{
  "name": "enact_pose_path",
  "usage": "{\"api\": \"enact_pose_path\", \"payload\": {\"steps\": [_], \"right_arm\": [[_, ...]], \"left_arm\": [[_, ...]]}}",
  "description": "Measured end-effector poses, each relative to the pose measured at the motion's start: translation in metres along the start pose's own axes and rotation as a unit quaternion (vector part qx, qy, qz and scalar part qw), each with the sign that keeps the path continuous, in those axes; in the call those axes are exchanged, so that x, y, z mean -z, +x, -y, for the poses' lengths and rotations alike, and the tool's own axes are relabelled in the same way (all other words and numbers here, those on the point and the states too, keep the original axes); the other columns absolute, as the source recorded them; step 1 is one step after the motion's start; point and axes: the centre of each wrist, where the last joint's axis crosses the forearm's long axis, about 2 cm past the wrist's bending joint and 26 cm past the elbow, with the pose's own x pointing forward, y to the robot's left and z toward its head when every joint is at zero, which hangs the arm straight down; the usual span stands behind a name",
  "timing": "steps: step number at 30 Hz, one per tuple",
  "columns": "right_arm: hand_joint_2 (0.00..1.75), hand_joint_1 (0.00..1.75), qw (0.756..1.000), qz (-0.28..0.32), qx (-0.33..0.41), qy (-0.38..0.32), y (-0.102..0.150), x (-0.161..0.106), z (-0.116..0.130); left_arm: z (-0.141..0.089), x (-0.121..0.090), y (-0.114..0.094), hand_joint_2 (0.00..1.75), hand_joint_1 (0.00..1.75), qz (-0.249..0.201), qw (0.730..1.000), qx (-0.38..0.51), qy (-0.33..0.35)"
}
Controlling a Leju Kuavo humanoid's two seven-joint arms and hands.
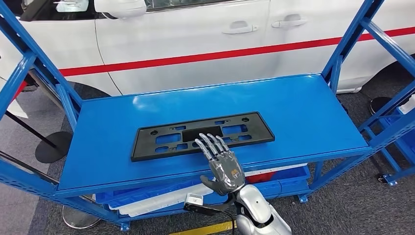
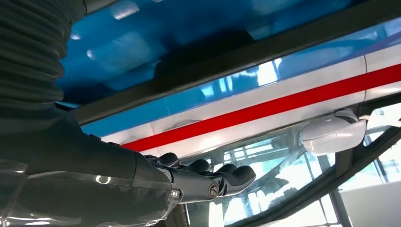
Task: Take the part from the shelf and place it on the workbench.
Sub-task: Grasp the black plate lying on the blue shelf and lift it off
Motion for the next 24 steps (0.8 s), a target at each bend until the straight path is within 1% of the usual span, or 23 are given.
{"api": "enact_pose_path", "payload": {"steps": [4,8,13,17,20,24], "right_arm": [[1.75,0.00,0.999,-0.029,0.019,0.017,-0.008,0.017,0.003],[1.75,0.00,0.999,-0.020,0.021,0.027,-0.017,0.037,0.013],[1.75,0.00,0.999,-0.021,-0.007,0.048,-0.020,0.058,0.017],[1.75,0.00,0.997,-0.006,-0.046,0.062,-0.021,0.083,0.023],[1.75,0.00,0.995,0.008,-0.070,0.074,-0.018,0.097,0.020],[1.75,0.00,0.993,0.025,-0.080,0.082,-0.012,0.115,0.014]], "left_arm": [[-0.006,0.000,-0.002,0.00,0.00,0.016,0.999,0.012,-0.042],[-0.008,-0.001,-0.007,0.00,0.00,0.016,0.999,0.015,-0.034],[-0.002,-0.002,-0.006,0.00,0.00,-0.006,0.999,0.026,-0.031],[0.003,-0.001,-0.003,0.00,0.00,-0.018,0.999,0.021,-0.031],[0.005,-0.001,-0.001,0.00,0.00,-0.023,0.999,0.015,-0.023],[0.009,-0.002,-0.001,0.00,0.00,-0.027,0.999,0.008,-0.018]]}}
